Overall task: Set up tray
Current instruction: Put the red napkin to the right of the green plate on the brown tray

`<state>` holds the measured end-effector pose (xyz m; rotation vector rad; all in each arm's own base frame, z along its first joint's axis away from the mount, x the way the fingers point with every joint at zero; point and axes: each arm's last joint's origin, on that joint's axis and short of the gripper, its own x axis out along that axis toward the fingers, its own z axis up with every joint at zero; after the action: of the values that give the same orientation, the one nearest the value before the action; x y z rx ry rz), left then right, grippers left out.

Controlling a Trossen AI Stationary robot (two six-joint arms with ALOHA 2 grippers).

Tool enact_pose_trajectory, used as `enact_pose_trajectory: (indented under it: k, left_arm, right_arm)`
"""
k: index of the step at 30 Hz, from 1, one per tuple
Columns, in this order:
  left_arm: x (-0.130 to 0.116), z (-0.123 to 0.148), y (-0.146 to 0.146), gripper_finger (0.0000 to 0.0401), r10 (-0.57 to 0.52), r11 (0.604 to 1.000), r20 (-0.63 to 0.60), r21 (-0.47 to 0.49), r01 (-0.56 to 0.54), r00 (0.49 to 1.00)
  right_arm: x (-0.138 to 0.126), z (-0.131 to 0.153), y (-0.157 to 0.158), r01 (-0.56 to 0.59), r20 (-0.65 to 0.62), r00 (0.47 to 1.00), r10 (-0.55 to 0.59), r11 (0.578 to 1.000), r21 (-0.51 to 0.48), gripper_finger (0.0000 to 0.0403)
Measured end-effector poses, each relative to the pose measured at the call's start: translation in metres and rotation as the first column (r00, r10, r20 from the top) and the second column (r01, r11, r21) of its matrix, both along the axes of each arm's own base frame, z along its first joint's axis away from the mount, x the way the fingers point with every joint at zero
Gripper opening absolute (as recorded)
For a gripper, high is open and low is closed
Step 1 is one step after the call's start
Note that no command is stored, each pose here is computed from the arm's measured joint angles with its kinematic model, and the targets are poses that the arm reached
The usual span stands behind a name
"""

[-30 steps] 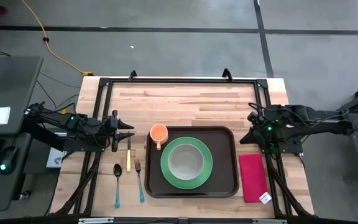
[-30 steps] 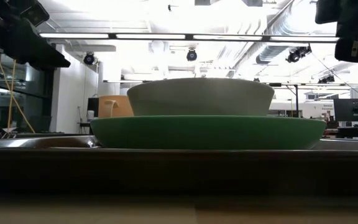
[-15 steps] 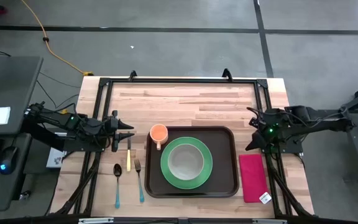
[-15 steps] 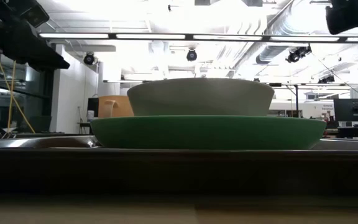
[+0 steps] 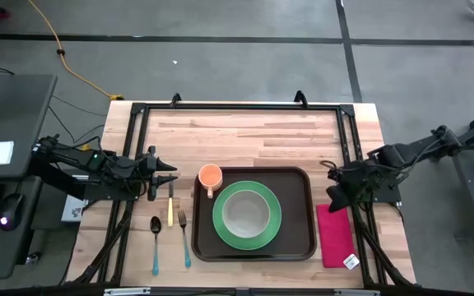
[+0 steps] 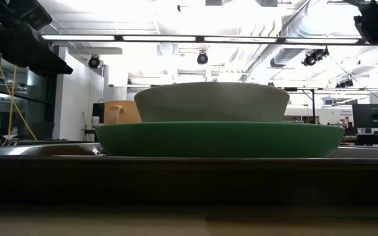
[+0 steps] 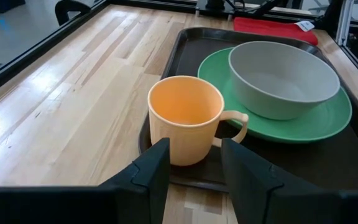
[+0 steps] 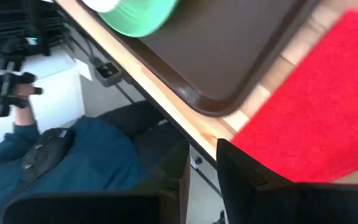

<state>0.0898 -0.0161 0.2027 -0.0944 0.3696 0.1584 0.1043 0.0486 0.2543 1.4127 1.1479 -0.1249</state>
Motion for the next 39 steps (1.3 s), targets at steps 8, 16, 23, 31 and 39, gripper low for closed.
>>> enact_pose_trajectory:
  k: [8,16,23,31,39]
  left_arm:
    - [0.0,-0.001,0.0,0.0172,-0.001,1.0,-0.009,0.006,0.001,1.0]
    - [-0.001,-0.002,0.0,0.0172,0.0,1.0,-0.025,0.012,0.0,1.0]
    - [-0.001,-0.003,0.0,0.0172,-0.001,1.0,-0.031,0.014,0.001,1.0]
    - [-0.002,-0.005,0.001,0.0172,0.0,1.0,-0.049,0.016,0.001,0.999]
    - [-0.002,-0.005,0.001,0.0172,-0.001,1.0,-0.05,0.016,0.002,0.999]
  right_arm:
    - [0.012,-0.004,0.019,0.047,-0.035,0.998,-0.047,0.999,-0.009,0.0058]
    - [0.02,-0.012,0.041,0.064,-0.101,0.993,-0.065,0.998,-0.006,0.0058]
    - [0.027,-0.024,0.056,0.051,-0.184,0.981,-0.057,0.998,-0.035,0.0058]
    - [0.038,-0.04,0.066,0.051,-0.267,0.961,-0.071,0.995,-0.08,0.0058]
    - [0.046,-0.057,0.072,0.047,-0.341,0.935,-0.095,0.988,-0.145,0.0058]
